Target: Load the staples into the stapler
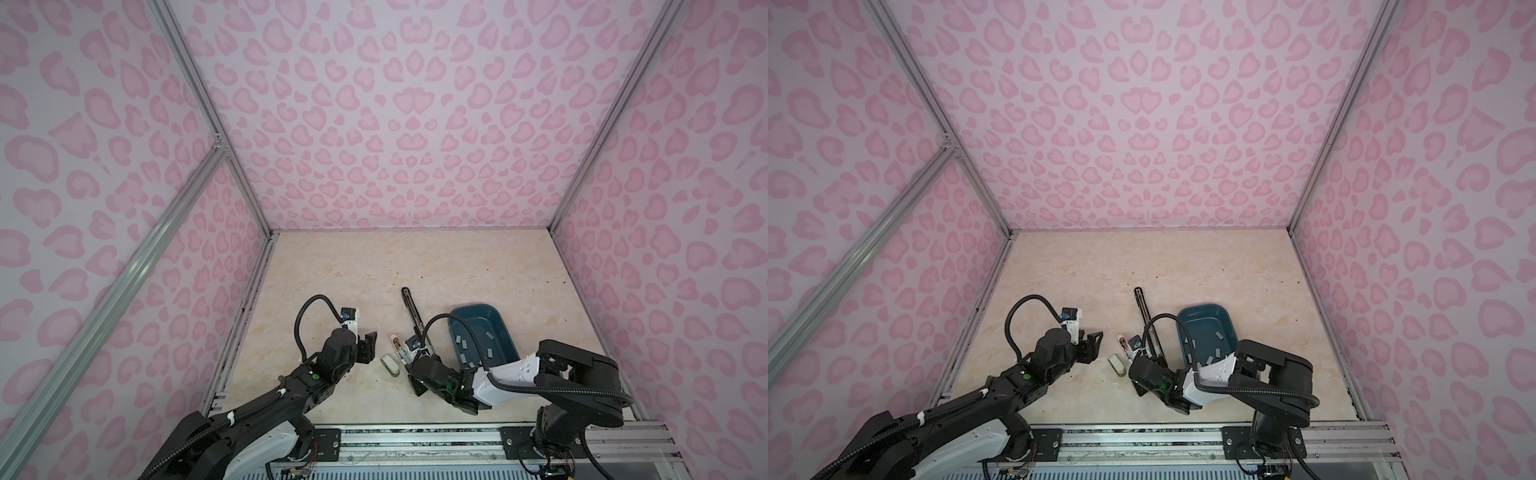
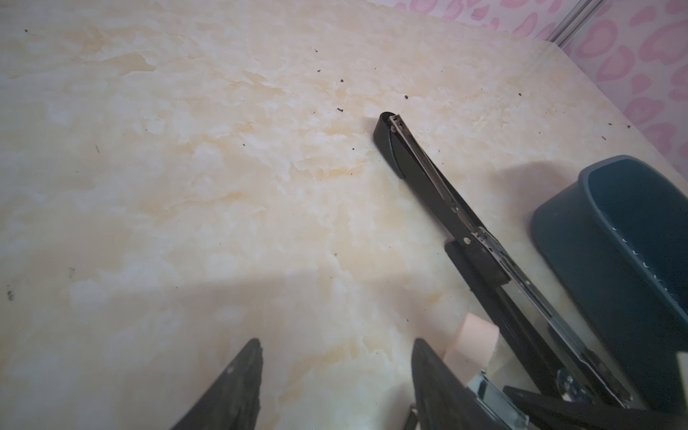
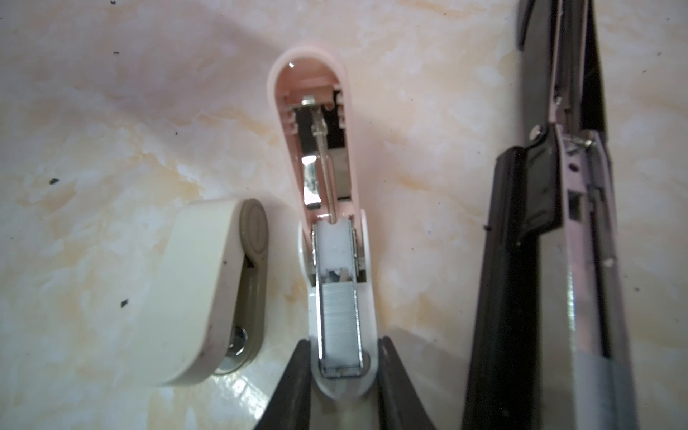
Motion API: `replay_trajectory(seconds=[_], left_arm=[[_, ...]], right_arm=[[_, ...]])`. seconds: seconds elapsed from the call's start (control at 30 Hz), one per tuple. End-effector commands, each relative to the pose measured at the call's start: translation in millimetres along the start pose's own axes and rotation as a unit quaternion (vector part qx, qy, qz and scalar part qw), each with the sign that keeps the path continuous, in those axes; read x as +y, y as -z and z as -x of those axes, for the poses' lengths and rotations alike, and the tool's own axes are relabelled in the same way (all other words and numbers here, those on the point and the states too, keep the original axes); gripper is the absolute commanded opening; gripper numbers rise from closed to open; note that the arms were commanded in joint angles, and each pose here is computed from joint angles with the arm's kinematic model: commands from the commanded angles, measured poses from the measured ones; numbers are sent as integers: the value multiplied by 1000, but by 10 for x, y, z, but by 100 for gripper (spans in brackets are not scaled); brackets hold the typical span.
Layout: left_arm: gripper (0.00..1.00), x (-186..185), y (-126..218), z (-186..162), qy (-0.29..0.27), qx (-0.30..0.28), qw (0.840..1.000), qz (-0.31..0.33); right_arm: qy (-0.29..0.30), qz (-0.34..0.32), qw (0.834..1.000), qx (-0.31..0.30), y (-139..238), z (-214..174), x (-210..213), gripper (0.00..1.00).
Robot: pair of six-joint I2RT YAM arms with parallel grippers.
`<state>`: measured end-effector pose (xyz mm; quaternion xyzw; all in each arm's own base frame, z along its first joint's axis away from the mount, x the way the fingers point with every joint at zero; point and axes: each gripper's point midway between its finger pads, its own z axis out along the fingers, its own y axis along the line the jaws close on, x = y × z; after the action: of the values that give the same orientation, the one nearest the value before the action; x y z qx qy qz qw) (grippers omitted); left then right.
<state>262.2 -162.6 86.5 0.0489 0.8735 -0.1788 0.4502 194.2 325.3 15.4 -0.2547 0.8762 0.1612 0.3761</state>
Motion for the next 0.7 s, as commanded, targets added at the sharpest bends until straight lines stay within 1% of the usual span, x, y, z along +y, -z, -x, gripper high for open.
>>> replay_trajectory(seconds=[0.0, 0.4, 0.57, 0.67], left_arm=[[65, -48, -26, 167, 3, -28, 1000, -3], [65, -123, -192, 130, -19, -12, 1000, -11], [64, -235, -275, 79, -23, 0, 999, -40], [64, -267, -336, 33, -28, 10, 998, -46]], right_arm=[[5, -11, 1000, 26, 4, -154, -61, 23], [1, -12, 1000, 28, -2, -214, -50, 21], [4, -8, 1000, 29, -9, -193, -22, 21], [5, -7, 1000, 29, -20, -197, -16, 21]])
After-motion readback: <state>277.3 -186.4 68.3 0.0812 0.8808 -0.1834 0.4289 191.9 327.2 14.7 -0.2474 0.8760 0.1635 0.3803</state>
